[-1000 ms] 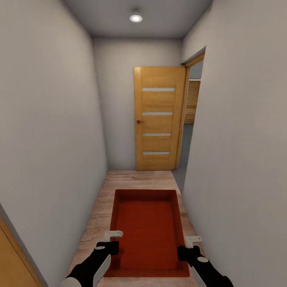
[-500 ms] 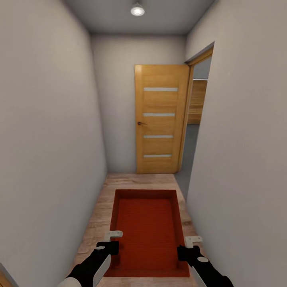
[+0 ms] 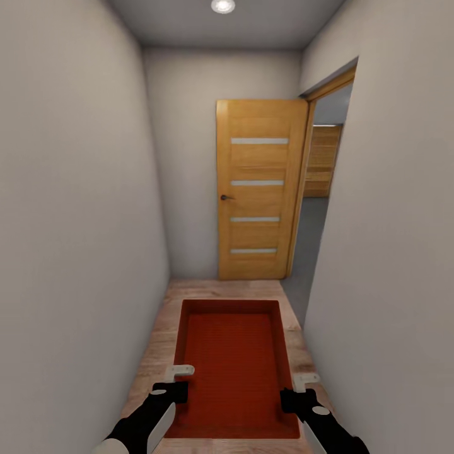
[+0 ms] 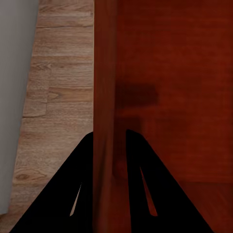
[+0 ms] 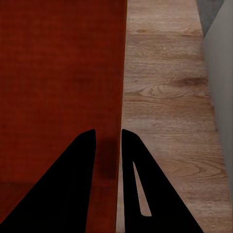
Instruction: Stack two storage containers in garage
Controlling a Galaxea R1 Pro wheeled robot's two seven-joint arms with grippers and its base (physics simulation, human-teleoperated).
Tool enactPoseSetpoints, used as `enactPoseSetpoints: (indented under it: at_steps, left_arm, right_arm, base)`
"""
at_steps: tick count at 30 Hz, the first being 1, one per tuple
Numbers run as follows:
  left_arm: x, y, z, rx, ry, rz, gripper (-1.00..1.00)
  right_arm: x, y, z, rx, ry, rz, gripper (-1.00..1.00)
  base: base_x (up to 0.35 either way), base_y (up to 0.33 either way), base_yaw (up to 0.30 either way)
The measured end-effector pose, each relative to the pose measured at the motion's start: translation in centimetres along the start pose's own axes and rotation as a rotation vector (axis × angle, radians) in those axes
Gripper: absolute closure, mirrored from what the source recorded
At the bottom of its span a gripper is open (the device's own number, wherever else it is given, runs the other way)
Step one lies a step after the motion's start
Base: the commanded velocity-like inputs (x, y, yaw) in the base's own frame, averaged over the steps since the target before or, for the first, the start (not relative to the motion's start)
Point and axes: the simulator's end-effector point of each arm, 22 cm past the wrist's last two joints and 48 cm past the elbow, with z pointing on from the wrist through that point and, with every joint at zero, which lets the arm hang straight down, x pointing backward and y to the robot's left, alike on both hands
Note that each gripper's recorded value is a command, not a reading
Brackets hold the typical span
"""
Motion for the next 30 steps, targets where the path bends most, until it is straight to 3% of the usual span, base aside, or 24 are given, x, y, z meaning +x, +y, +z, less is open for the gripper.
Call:
enactPoseSetpoints:
  at_steps: [30]
  left_arm:
    - [0.01, 0.01, 0.0, 0.0, 0.0, 0.0, 1.0]
  right_arm:
    - [0.01, 0.01, 0.0, 0.0, 0.0, 0.0, 1.0]
  base:
    - [0.329, 0.043, 0.0]
